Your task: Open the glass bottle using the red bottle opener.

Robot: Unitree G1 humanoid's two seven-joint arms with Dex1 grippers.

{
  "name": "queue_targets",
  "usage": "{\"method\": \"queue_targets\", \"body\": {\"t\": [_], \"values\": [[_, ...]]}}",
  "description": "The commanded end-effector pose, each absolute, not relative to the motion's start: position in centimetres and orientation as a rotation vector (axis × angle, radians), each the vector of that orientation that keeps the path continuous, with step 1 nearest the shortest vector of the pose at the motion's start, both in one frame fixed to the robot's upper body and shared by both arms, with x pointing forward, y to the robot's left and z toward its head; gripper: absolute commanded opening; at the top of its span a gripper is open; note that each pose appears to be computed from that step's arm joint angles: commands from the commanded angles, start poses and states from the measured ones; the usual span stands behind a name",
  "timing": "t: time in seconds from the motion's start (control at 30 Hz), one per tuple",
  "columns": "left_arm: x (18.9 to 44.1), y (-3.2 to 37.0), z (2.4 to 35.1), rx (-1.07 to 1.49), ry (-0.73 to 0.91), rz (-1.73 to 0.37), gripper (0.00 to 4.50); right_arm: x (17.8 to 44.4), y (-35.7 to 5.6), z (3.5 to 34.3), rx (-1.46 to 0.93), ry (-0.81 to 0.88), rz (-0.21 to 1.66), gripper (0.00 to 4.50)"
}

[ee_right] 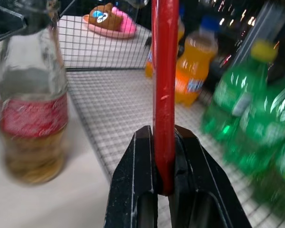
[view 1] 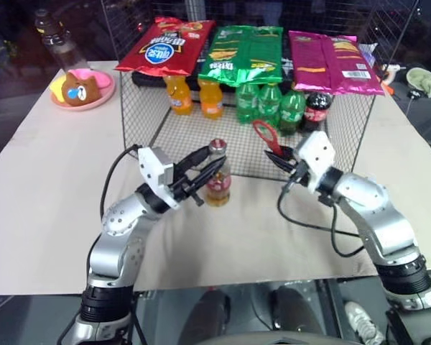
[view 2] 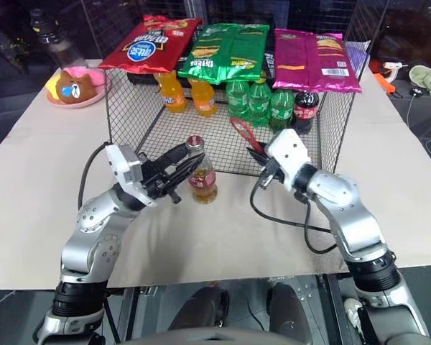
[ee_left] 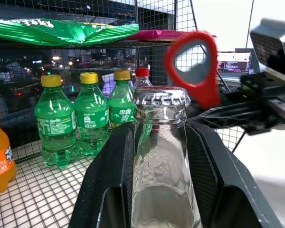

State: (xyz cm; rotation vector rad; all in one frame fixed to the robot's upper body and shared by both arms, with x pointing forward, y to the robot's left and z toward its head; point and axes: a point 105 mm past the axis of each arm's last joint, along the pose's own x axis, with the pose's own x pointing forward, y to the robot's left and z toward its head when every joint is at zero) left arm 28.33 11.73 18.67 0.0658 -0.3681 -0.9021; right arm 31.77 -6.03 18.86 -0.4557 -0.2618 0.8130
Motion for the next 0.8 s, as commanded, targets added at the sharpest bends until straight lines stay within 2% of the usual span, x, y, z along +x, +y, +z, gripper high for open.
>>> {"method": "queue_targets", "body": {"t": [0.03,0.2,0.57,0.8], "values": [[28.3,11.7,17.1,0.083,-0.298,-0.907,1.09,31.6,-5.0,19.9,-0.564,-0.376,0.787,0.0],[28.3,11.8,17.3,0.076,-0.298,-0.893,1.09,31.6,-3.5,19.4,-0.677,-0.46,0.777,0.0],[28.2,11.9,17.5,0.062,-0.296,-0.894,1.09,30.8,-0.5,19.3,-0.746,-0.672,0.732,0.0],[28.4,12.0,17.5,0.046,-0.295,-0.889,1.09,31.2,-0.2,17.7,-0.787,-0.695,0.712,0.0]]}}
